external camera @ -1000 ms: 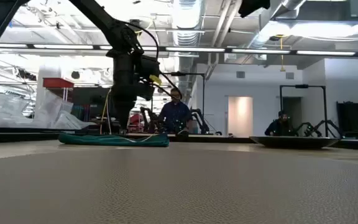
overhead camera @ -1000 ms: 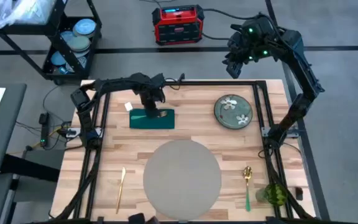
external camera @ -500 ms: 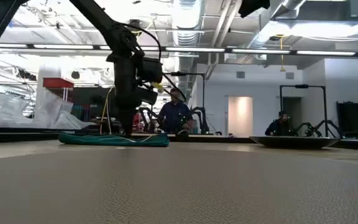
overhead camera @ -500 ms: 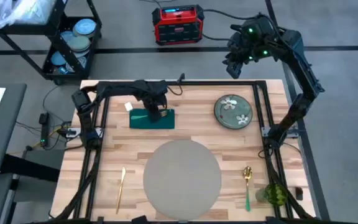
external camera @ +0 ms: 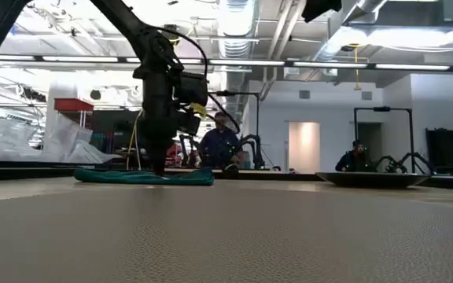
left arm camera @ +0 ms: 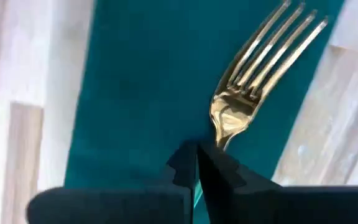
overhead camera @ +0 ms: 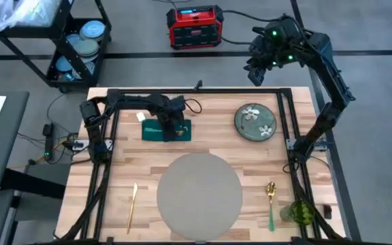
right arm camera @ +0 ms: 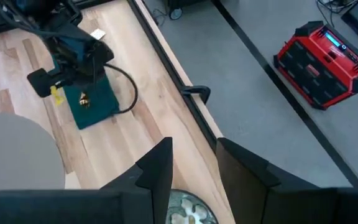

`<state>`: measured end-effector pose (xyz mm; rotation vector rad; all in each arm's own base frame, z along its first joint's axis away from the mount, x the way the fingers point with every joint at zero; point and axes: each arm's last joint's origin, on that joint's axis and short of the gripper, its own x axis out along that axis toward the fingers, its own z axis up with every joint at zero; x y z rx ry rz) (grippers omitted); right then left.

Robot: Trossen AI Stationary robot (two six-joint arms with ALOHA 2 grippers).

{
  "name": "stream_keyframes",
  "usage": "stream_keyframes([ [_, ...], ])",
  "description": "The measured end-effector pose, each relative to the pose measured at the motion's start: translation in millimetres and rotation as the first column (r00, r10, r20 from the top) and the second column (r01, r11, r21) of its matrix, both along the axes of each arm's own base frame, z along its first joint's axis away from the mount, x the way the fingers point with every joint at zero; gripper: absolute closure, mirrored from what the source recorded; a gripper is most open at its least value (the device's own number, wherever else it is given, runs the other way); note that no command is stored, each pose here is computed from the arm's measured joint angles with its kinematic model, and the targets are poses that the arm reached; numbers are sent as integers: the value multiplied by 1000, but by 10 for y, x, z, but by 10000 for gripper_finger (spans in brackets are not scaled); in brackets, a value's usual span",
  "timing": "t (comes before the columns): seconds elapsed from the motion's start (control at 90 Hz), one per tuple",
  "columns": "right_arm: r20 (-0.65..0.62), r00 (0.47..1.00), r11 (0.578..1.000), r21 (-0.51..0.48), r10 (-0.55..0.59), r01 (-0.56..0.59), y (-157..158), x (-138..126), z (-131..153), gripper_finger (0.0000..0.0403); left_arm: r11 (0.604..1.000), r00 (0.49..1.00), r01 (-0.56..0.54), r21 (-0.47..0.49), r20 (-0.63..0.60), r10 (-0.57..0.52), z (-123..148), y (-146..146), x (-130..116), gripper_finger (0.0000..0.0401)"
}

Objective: Set table place
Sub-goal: Put the green fork on the green napkin

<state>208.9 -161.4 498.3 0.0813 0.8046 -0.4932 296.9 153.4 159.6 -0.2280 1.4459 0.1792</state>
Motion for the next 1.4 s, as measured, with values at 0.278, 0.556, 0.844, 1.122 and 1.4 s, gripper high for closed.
stream_keyframes([
  [0.278,1,1000,1000,2,-2,2,1,0,0,290,984,989,-143,110,-24,146,63,172,-39,401],
  [0.556,-28,1000,999,33,-5,6,26,-17,-28,290,994,995,-102,46,2,102,-38,150,-77,401],
  [0.844,-34,999,999,34,-3,4,27,-21,-31,290,957,956,-286,-40,-77,283,-341,76,-397,401],
  [1.122,-40,999,1000,22,8,-7,20,-26,-30,290,773,768,-633,-37,-156,621,-342,52,-519,401],
  [1.4,-63,998,999,46,6,-3,40,-42,-51,290,561,494,-809,179,-311,812,-286,-45,-755,401],
])
